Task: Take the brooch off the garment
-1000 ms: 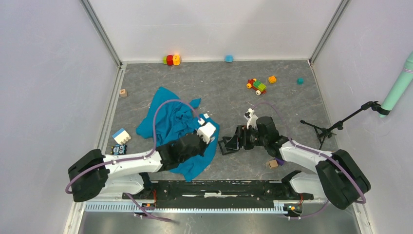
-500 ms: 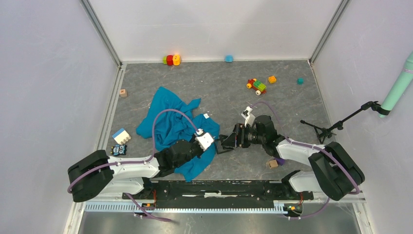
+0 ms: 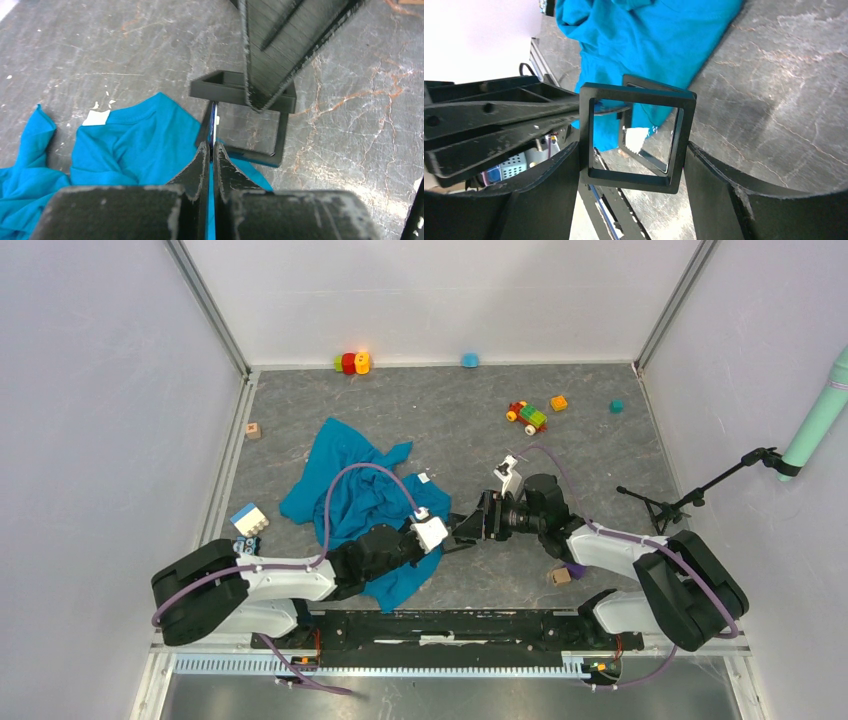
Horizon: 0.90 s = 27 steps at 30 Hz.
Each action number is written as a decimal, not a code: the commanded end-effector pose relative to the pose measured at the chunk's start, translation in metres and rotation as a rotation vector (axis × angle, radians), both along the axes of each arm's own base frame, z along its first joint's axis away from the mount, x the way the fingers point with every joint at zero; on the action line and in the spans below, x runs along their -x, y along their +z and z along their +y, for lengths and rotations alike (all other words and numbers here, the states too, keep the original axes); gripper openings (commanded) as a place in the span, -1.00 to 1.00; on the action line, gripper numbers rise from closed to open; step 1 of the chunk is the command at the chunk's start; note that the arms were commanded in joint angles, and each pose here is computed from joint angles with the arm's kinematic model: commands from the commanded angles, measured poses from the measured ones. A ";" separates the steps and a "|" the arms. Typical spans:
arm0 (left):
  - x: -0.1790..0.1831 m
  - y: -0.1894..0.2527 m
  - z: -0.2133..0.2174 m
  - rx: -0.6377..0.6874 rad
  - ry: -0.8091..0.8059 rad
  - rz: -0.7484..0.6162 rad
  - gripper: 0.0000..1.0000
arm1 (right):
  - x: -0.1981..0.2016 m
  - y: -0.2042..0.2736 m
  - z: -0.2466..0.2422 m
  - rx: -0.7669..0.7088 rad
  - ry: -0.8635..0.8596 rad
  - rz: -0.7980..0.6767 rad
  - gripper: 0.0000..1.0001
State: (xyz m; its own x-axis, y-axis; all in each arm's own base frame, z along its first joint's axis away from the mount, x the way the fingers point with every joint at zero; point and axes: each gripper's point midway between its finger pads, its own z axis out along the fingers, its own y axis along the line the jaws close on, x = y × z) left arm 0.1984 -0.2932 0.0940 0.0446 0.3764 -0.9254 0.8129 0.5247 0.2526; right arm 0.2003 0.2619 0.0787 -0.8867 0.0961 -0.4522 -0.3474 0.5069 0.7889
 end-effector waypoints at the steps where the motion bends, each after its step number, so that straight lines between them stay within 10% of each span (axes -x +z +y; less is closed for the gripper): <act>1: -0.005 0.012 -0.019 0.011 -0.039 -0.025 -0.95 | 0.000 0.024 0.009 -0.099 0.026 -0.045 0.28; 27: -0.005 0.015 -0.016 -0.043 -0.060 -0.085 -0.95 | 0.008 0.018 0.006 -0.114 0.033 -0.017 0.27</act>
State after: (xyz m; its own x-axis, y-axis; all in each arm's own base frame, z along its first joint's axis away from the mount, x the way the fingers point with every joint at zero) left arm 0.2028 -0.2983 0.0980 0.0933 0.4141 -0.9054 0.8124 0.4941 0.3097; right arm 0.1920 0.2656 0.0865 -0.8971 0.1137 -0.4269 -0.3404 0.4379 0.8321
